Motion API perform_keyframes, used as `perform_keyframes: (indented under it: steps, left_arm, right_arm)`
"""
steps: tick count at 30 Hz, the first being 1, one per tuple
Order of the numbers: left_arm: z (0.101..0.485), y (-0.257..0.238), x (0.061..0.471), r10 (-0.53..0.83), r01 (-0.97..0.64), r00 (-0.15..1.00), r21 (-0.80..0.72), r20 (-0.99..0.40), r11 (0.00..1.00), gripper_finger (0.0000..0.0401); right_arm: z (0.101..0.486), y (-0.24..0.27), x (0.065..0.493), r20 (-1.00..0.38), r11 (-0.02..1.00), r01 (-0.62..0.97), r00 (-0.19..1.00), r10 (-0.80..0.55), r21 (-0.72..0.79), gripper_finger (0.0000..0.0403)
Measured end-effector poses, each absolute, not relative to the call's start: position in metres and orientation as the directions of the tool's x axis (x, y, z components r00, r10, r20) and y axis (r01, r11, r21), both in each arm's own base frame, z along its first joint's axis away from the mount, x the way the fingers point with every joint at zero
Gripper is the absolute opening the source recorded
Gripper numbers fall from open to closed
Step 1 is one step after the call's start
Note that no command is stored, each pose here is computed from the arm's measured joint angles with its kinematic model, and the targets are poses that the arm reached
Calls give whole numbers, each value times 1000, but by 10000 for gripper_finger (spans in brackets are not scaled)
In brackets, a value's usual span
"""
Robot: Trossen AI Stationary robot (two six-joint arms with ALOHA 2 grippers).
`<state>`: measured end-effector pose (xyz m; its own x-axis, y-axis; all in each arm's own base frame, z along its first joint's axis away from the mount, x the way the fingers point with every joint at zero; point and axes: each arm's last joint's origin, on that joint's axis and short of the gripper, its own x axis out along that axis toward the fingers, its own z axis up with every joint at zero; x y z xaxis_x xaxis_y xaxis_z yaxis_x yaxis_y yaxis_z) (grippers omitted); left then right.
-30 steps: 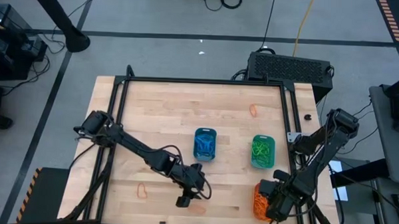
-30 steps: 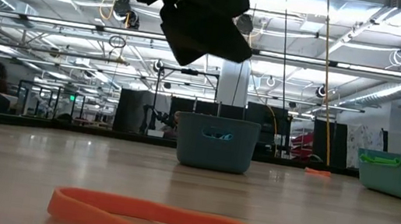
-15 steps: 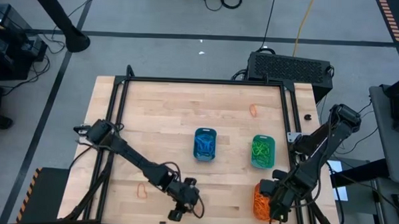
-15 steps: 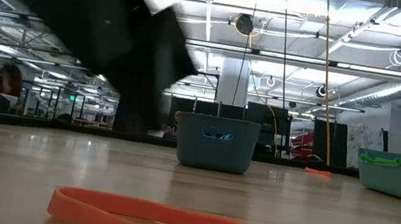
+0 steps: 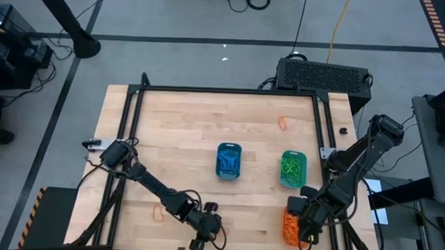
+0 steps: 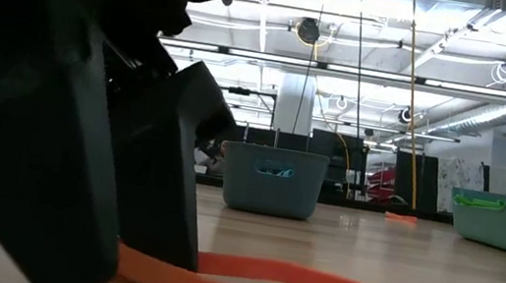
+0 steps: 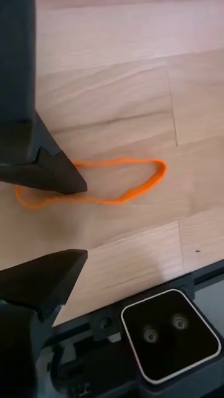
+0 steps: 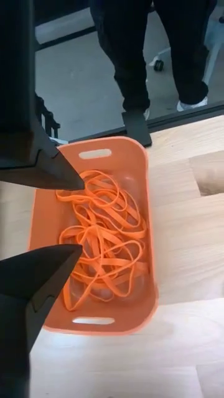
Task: Sort rubber bands into baskets
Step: Put the orange rubberband into the orange bin
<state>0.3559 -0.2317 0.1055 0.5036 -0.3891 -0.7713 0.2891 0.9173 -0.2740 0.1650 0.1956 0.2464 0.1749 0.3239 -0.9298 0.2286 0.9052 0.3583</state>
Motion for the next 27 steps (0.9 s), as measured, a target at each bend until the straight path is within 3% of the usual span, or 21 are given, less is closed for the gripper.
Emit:
perform_keyframes:
  steps: [4,10,16,19,24,27]
  left_arm:
    - [108,-231,356,-385,306,509,-257,-770,917,134]
    - [108,-227,354,-366,290,487,-248,-793,924,13]
    - [119,-219,354,-363,286,484,-248,-796,925,4]
    - [137,-208,355,-353,301,508,-222,-785,927,3]
    - [189,-180,362,-308,258,643,-180,-701,949,2]
    - [218,-164,364,-308,233,712,-203,-631,951,1]
  right_arm:
    - [247,194,169,-921,894,238,189,340,379,144]
    - [256,190,176,-886,862,240,254,388,446,144]
    - [273,187,180,-806,809,192,364,467,555,144]
    - [283,187,183,-742,806,111,479,469,581,144]
    - [294,185,195,-622,887,5,715,320,461,144]
    - [298,181,206,-553,929,-31,796,245,368,144]
